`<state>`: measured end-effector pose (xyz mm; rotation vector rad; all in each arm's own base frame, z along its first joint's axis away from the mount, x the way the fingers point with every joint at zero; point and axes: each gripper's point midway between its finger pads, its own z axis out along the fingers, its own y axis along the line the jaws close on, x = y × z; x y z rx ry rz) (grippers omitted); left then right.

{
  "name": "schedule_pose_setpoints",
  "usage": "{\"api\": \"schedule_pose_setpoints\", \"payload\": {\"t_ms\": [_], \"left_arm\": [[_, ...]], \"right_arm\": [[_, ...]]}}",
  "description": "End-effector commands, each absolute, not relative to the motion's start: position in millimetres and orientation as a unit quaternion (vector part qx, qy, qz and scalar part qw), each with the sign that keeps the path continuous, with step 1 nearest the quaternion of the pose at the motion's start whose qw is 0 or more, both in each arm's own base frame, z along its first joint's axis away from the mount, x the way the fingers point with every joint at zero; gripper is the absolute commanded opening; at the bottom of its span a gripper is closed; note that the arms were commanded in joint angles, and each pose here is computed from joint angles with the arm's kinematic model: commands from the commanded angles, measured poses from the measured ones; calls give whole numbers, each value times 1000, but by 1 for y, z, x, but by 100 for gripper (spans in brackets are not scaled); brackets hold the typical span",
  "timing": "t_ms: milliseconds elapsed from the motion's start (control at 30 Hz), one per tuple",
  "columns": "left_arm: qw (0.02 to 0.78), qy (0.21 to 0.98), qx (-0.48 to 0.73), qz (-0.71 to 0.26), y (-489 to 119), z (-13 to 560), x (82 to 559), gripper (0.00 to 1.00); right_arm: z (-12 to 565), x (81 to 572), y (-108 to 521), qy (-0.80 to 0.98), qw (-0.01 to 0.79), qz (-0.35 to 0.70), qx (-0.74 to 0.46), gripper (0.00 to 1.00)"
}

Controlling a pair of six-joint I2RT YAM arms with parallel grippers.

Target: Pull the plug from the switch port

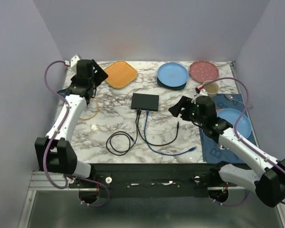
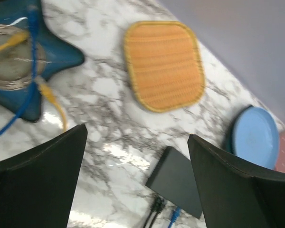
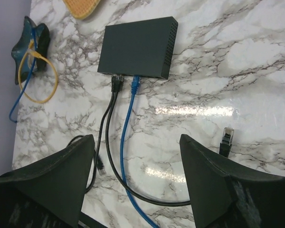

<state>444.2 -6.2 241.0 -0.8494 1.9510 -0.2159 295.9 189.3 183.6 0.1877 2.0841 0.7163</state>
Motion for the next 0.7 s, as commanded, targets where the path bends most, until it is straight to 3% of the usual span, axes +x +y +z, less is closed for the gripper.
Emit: {"api": "schedule_pose_setpoints", "payload": {"t_ms": [0,167,333,500,633,667], "left_arm": [[554,753,-336,-119,-31,260,430,99],[599,663,-353,-276,-60,250,420,99],[526,782,-198,-271,-131,224,432,99],[451,819,-126,-333,-189,193,436,99],[398,841,-83,-358,-215,167,436,84],[388,847,-77,-356,-221,167,438,75]], "right_arm": [[185,299,204,842,445,304,34,81],[171,304,212,851,428,303,20,80],[154,308,235,863,381,331,9,78],[124,313,258,882,313,353,15,71],[113,320,275,879,285,381,25,65],[109,322,277,881,281,380,31,63]]}}
